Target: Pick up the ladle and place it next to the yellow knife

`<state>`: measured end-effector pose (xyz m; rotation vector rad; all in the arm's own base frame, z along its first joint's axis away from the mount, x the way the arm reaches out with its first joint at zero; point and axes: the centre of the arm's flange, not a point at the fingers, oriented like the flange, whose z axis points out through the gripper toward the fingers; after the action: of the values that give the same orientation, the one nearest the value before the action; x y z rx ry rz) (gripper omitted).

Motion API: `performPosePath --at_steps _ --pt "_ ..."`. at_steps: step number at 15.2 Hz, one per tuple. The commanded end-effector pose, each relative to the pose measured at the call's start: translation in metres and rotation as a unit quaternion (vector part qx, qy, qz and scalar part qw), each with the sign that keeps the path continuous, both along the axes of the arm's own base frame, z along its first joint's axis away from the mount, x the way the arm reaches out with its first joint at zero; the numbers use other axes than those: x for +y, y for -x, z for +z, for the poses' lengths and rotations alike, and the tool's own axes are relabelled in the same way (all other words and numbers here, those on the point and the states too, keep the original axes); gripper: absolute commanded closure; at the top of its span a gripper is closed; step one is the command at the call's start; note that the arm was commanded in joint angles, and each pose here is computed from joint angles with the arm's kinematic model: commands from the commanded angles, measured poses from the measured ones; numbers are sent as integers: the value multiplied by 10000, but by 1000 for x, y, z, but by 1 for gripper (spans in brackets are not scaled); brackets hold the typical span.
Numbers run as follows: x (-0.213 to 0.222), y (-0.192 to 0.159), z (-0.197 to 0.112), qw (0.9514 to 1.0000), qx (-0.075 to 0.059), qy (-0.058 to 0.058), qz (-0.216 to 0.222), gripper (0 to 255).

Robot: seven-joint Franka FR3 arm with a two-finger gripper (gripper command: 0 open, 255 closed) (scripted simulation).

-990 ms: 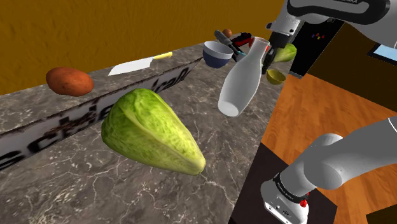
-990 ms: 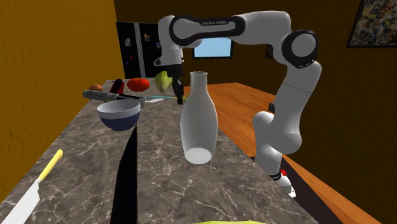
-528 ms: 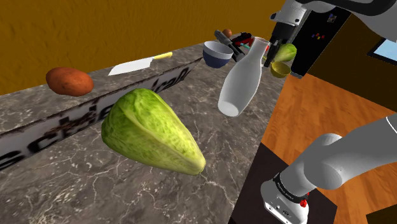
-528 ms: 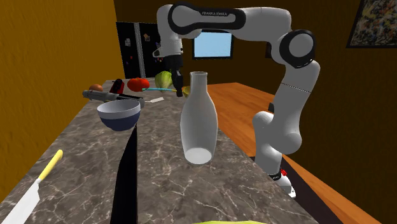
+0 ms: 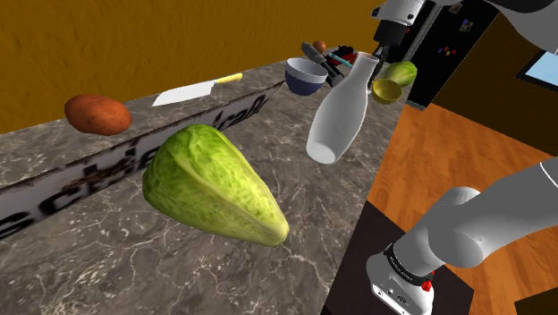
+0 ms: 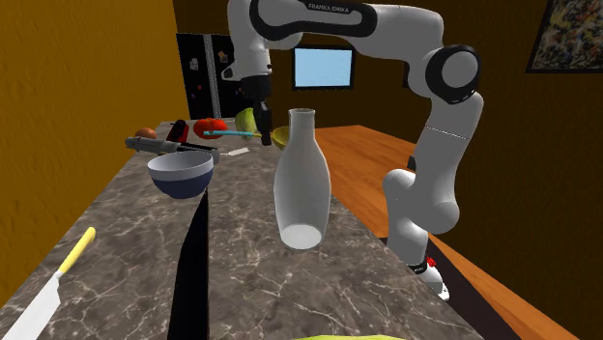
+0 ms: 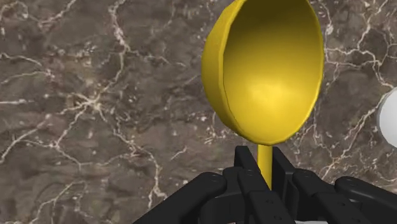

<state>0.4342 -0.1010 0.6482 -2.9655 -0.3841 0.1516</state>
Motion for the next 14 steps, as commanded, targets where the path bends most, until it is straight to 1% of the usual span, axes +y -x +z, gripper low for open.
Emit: performPosePath --at_steps 1,14 --pt "24 -9 0 10000 -1 -1 -7 255" --pt "187 -65 1 10000 -1 -1 -7 255"
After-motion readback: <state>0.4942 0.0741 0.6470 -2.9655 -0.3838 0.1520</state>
